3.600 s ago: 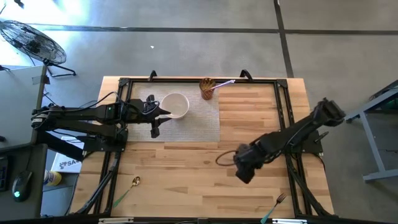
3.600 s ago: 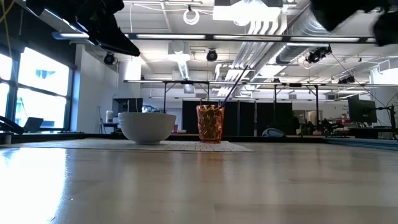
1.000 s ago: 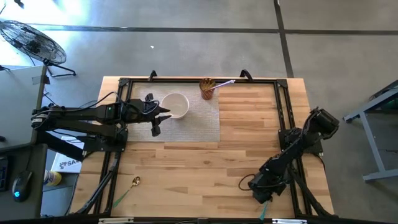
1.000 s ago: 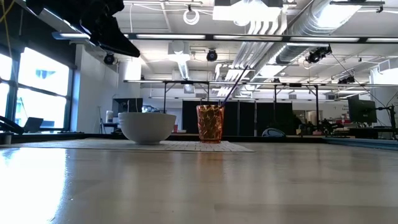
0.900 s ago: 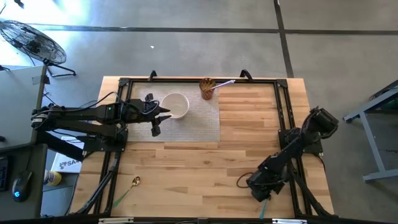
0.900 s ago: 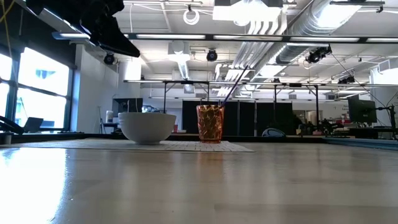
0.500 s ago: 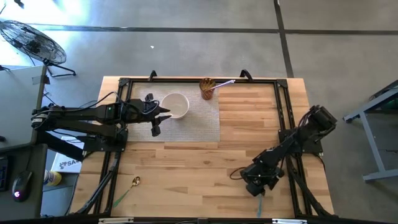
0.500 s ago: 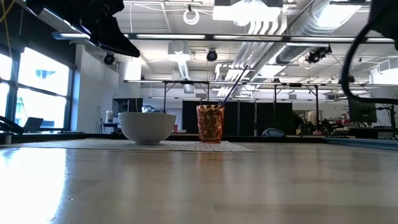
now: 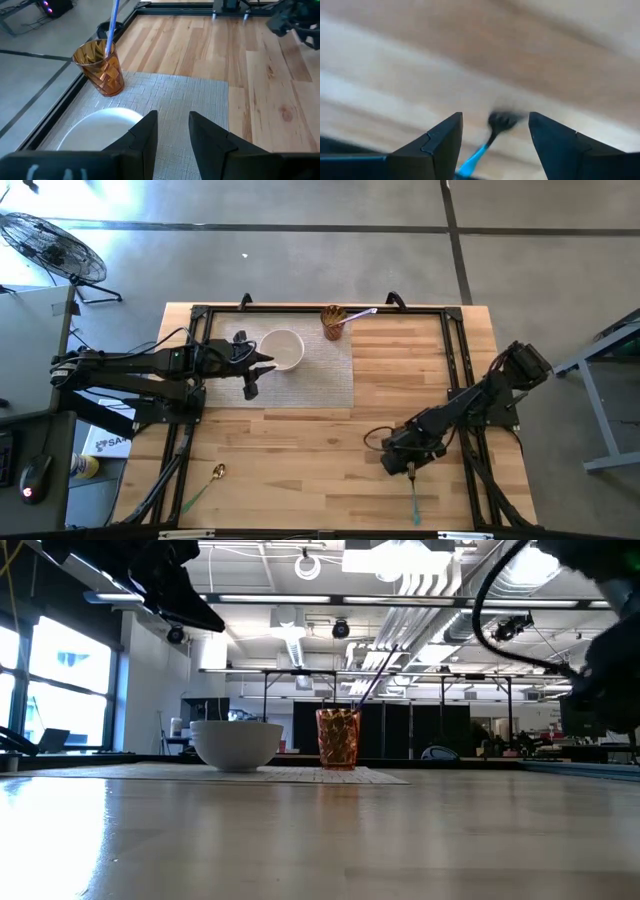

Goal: Pick & Place Utensil
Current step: Put the blue fork into the white bowl

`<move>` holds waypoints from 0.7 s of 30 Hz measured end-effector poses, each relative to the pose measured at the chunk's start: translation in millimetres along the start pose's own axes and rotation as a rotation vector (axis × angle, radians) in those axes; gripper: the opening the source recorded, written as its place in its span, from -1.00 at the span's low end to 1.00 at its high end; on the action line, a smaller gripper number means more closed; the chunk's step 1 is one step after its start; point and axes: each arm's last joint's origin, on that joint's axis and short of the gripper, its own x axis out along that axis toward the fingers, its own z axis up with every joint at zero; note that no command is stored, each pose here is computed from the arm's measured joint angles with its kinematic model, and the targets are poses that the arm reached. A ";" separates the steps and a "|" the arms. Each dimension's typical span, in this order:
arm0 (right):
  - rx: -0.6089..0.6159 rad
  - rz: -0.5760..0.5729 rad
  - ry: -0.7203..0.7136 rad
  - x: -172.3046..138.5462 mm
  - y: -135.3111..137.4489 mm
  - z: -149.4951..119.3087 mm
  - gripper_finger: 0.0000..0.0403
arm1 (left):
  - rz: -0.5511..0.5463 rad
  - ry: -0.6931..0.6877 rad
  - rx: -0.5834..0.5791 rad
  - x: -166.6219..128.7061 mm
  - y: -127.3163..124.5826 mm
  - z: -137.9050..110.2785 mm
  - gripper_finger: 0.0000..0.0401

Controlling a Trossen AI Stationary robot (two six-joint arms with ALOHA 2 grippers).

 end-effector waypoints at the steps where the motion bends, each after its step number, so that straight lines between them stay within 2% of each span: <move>1: 0.004 0.008 0.006 0.0 2.5 -4.7 0.10 | 0.000 0.000 0.000 0.0 0.0 0.0 -0.46; 5: 0.044 -0.010 0.018 2.7 1.9 -18.3 0.08 | 0.000 0.002 0.000 0.0 0.0 -0.2 -0.46; 10: 0.121 -0.060 0.059 11.3 -2.7 -29.5 -0.06 | -0.001 0.002 0.000 0.0 0.0 -0.2 -0.46; 21: 0.115 -0.044 0.075 26.7 3.6 -25.8 -0.42 | -0.003 0.002 0.001 0.0 -0.1 -0.2 -0.46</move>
